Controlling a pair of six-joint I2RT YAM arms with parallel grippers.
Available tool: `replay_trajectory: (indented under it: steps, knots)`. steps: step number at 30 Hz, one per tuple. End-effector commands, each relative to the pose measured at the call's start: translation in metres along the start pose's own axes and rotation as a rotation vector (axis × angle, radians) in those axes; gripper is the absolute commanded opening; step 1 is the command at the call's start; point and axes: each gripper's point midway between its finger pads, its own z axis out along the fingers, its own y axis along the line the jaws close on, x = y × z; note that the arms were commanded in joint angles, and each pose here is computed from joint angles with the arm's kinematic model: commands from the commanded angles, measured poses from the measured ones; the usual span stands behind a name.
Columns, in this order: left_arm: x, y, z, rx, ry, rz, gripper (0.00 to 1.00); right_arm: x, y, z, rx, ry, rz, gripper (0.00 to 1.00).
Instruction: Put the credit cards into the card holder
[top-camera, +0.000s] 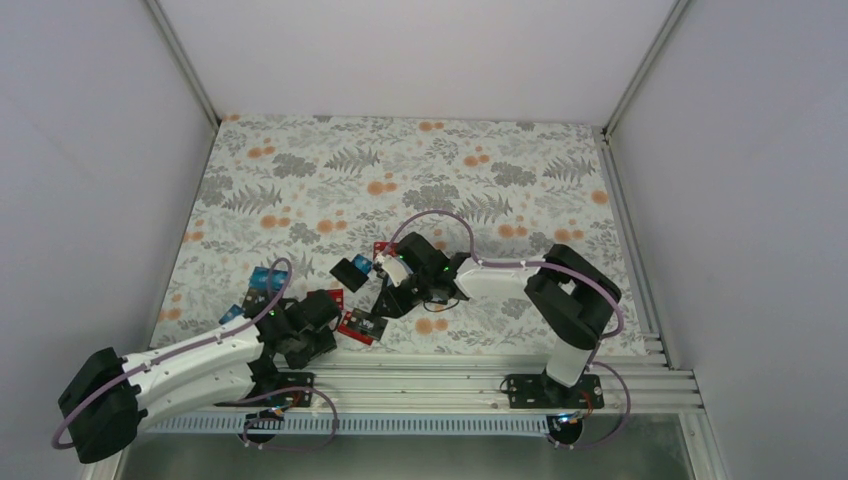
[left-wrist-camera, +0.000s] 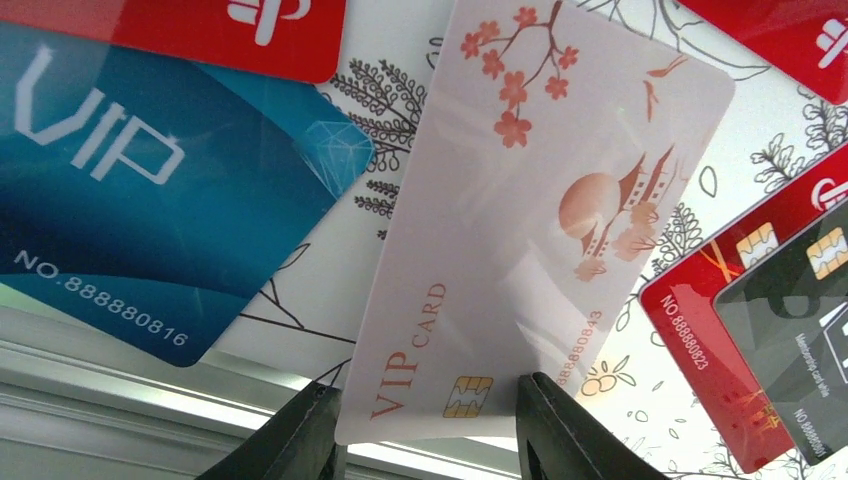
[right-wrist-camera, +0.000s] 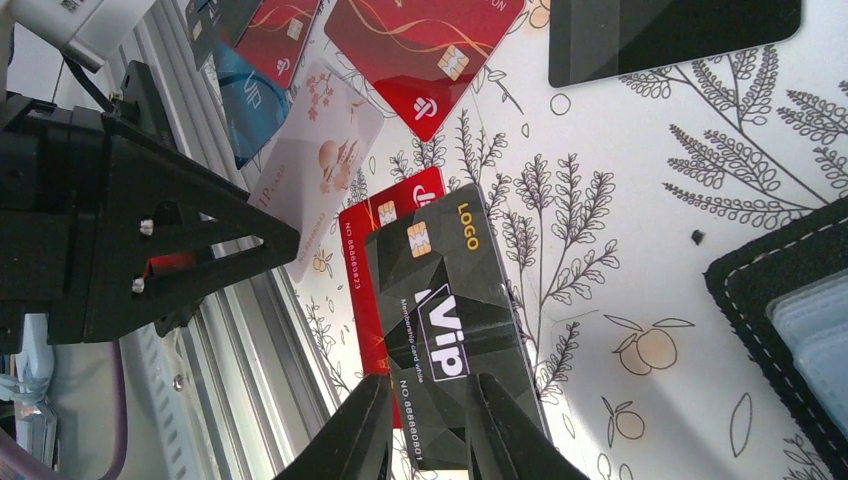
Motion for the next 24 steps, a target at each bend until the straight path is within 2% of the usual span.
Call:
replay_trajectory:
  steps: [1, 24]
  knots:
    - [-0.017, -0.012, -0.008, 0.021, -0.095, 0.046, 0.41, 0.000, 0.000, 0.004, -0.016, -0.001, -0.001, 0.22]
    - [-0.034, -0.046, -0.035, 0.076, -0.176, 0.122, 0.09, 0.008, -0.005, 0.008, -0.014, 0.020, 0.011, 0.19]
